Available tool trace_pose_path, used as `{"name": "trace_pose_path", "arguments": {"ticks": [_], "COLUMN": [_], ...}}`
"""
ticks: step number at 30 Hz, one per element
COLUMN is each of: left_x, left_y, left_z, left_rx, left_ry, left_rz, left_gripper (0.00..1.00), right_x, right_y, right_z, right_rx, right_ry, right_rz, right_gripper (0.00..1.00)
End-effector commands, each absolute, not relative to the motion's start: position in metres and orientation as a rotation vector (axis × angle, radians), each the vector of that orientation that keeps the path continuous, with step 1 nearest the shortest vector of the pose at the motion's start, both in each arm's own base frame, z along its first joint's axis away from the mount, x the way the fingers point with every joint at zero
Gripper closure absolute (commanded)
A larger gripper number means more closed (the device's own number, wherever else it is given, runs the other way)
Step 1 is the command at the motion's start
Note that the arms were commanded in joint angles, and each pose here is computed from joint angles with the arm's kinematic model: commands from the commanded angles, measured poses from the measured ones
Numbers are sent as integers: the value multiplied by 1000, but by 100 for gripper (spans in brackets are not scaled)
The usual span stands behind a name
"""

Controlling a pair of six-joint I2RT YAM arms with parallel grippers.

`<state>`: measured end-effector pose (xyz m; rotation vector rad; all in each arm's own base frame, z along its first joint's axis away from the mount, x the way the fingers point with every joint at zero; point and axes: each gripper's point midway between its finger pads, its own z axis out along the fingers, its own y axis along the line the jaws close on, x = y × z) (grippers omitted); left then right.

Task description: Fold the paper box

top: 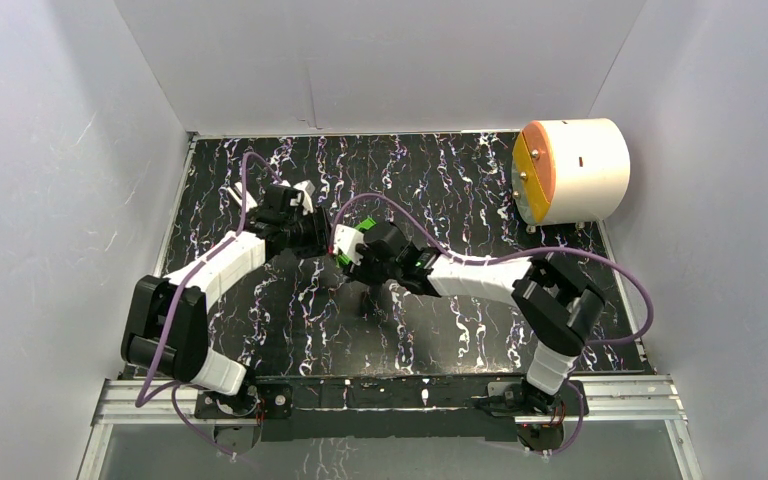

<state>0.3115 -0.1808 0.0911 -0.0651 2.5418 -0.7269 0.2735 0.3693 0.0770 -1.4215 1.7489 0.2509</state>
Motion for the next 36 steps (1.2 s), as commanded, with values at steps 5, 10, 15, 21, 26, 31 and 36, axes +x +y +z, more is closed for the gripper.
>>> {"name": "trace_pose_path", "arguments": {"ticks": [5, 10, 15, 21, 26, 31, 36], "left_x": [333, 361, 387, 407, 407, 400, 389], "left_y": [-176, -181, -184, -189, -196, -201, -205], "left_z": [105, 89, 71, 62, 48, 34, 20], "left_rx": [-9, 62, 174, 285, 371, 422, 457], "left_ry": [2518, 2571, 2633, 2632, 2669, 2712, 2754], "left_rz": [-656, -604, -552, -533, -578, -637, -697], "left_gripper": [48, 43, 41, 40, 41, 44, 47], "right_x": [283, 292, 295, 301, 304, 300, 305], "right_y": [349, 344, 335, 332, 334, 341, 342], "right_z": [100, 109, 101, 101, 94, 86, 85], "right_rx": [-1276, -1097, -1117, -1199, -1327, -1467, -1560], "right_ry": [1813, 1903, 1859, 1761, 1669, 1566, 1342], "right_rz": [335, 507, 498, 461, 407, 402, 270], "right_gripper": [24, 15, 2, 1, 2, 1, 1]}}
